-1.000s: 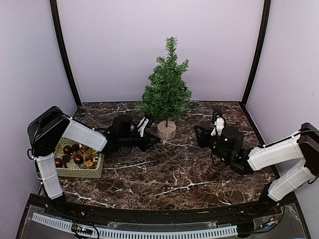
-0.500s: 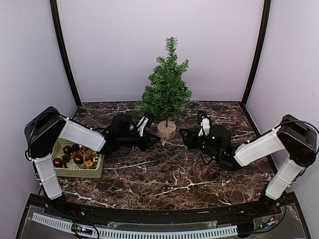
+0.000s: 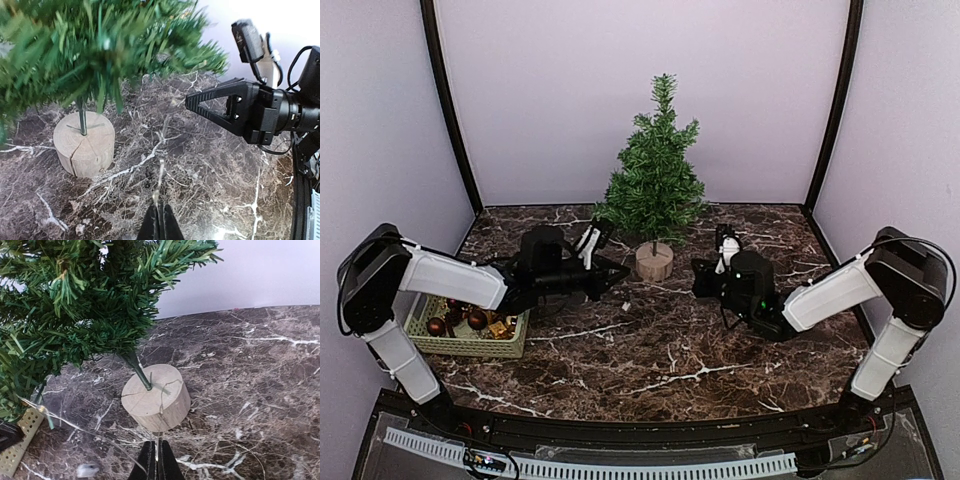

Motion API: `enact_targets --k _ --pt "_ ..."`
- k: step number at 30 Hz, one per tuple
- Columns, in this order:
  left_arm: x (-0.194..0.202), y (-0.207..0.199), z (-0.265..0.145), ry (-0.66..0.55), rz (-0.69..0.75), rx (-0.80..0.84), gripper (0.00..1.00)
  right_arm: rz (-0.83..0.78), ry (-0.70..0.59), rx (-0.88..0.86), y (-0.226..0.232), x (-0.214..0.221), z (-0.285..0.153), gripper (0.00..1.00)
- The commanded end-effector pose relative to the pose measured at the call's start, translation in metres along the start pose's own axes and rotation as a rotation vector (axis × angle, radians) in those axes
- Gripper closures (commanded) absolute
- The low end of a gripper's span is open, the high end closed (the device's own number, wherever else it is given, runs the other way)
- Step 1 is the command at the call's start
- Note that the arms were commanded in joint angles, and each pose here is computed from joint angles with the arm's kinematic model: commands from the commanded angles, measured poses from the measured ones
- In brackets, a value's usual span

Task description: Decorate the small christmas tree

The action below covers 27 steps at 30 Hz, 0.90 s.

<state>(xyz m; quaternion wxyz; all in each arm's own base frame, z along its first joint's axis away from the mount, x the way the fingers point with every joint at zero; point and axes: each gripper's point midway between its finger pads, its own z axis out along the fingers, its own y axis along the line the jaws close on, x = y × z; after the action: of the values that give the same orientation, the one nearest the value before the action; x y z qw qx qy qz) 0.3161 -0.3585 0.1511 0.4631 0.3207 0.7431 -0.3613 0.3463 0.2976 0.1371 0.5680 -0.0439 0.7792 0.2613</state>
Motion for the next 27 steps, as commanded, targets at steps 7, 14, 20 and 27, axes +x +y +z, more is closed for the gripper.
enact_targets --k 7,14,20,27 --pt "-0.048 -0.018 -0.044 -0.049 0.061 -0.038 1.0 -0.047 -0.122 0.029 0.001 -0.071 -0.051 1.0" --pt "-0.076 -0.028 -0.047 -0.059 0.1 -0.009 1.0 -0.057 -0.165 0.018 0.006 -0.105 -0.076 1.0" --pt "-0.096 -0.032 -0.032 -0.078 0.112 0.023 1.0 -0.061 -0.192 0.1 0.002 -0.132 -0.082 1.0" --pt "-0.113 -0.032 -0.012 -0.064 0.106 0.047 1.0 -0.098 -0.204 0.234 -0.015 -0.152 -0.078 1.0"
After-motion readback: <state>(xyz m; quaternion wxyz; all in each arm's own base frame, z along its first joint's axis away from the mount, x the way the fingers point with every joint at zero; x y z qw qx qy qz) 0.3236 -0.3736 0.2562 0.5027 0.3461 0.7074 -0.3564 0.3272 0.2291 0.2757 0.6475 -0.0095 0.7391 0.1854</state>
